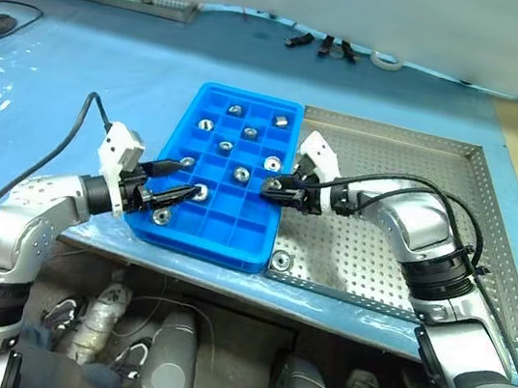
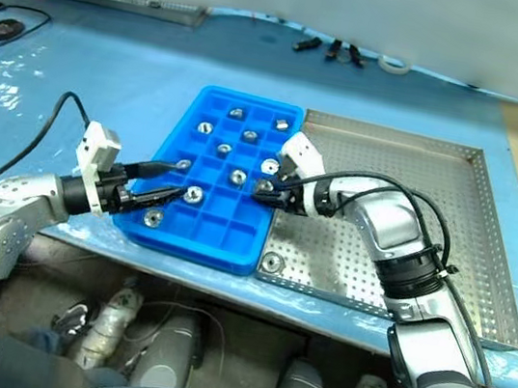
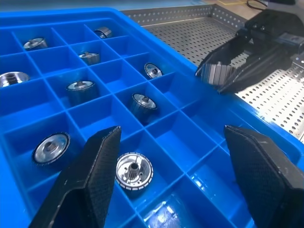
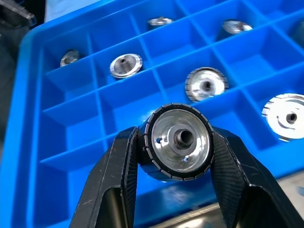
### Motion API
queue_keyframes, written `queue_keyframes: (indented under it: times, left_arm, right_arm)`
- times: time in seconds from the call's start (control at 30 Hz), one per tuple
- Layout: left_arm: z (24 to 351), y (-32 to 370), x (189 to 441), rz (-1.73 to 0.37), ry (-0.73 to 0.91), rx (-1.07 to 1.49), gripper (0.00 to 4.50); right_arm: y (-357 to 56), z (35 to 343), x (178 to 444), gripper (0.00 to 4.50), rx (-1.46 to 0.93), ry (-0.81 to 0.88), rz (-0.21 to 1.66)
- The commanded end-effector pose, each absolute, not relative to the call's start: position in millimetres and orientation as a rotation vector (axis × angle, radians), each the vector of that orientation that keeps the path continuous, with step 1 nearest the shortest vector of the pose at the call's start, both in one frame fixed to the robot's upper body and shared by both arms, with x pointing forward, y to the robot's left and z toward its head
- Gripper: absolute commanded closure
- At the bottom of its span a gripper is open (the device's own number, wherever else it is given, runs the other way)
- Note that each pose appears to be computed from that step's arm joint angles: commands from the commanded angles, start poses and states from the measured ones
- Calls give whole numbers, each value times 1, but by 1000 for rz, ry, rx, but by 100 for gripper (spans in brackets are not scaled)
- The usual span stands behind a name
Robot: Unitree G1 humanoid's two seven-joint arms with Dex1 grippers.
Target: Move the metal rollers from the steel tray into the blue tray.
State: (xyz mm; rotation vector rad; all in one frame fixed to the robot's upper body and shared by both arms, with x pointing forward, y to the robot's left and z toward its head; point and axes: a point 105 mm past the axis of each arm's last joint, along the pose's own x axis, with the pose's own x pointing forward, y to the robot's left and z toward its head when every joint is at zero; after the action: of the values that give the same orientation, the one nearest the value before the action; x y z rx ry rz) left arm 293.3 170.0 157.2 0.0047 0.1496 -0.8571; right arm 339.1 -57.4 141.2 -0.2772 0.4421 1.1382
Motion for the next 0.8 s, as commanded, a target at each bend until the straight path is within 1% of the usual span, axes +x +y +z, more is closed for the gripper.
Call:
queue_keyframes:
  times: [0.03,0.2,0.43,0.6,0.67,0.7,0.8]
  left_arm:
    - [169,168,286,-847,105,18,86]
    - [169,166,285,-840,110,9,86]
    - [171,166,287,-848,120,10,86]
    - [174,163,291,-860,116,16,86]
    - [175,163,293,-860,114,20,86]
    - [175,164,293,-860,114,22,86]
    - [177,163,295,-863,110,27,86]
  right_arm:
    - [-55,152,342,271,-310,398,1160]
    - [-55,152,337,271,-312,405,1179]
    - [-45,151,320,271,-253,423,1237]
    - [-43,139,326,271,-259,438,1202]
    - [-45,138,332,196,-252,435,1169]
    - [-46,138,333,171,-251,433,1163]
    - [-48,140,338,66,-283,402,1134]
